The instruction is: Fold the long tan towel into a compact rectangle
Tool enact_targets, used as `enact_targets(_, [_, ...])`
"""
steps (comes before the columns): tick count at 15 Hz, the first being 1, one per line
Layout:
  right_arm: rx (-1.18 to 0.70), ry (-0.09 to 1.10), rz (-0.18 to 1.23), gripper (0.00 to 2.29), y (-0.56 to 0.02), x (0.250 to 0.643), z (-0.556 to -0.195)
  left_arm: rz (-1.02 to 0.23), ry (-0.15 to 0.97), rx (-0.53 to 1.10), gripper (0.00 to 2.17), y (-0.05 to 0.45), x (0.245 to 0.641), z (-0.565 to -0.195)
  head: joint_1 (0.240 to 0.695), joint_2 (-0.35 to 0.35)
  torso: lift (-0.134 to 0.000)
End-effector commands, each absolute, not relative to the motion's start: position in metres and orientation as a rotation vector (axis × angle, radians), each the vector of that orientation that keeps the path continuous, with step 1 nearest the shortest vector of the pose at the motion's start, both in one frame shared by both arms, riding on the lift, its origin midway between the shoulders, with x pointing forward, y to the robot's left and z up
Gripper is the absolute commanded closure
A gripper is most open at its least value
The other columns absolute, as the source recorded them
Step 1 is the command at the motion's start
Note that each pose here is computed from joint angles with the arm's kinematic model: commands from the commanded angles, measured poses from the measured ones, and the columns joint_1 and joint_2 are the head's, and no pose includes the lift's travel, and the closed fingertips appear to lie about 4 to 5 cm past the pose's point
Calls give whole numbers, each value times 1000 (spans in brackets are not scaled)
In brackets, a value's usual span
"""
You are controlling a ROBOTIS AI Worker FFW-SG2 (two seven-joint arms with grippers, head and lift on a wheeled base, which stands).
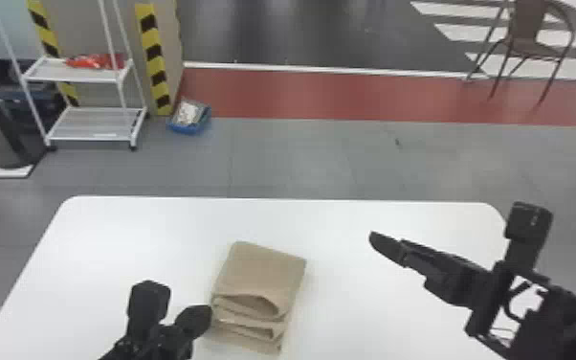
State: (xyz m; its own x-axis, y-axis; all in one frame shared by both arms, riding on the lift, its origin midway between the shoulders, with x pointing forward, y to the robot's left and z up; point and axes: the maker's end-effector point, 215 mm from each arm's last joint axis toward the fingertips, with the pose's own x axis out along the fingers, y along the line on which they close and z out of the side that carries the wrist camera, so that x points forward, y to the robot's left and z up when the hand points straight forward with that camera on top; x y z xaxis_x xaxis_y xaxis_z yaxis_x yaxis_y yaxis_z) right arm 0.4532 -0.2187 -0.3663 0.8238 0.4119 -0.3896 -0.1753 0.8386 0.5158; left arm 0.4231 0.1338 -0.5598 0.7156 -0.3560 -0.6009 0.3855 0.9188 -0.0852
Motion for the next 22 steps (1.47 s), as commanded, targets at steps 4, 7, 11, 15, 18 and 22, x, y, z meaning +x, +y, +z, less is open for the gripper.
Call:
enact_targets(4, [494, 528, 342, 232, -213, 451, -365, -410, 657, 73, 1878, 135, 423, -570, 695, -107, 0])
enact_targets(7, [494, 526, 344, 232, -213, 451, -364, -416, 703, 66, 1878, 132, 404, -578, 695, -102, 0])
enact_targets(11, [499, 542, 350, 232, -210, 447, -368, -453, 726, 53, 1878, 111, 376, -574, 695, -117, 0])
enact_targets(15, [496, 556, 376, 232, -198, 446, -369, -458, 704, 71, 1878, 99, 373, -560, 695, -142, 0])
enact_targets(18, [400, 575, 484, 235, -173, 445, -366, -435, 656, 70, 1868, 114, 385, -537, 695, -128, 0])
enact_targets(22, [197, 599, 757, 259, -104, 442, -356, -440, 657, 50, 1868, 117, 378, -521, 695, -35, 0])
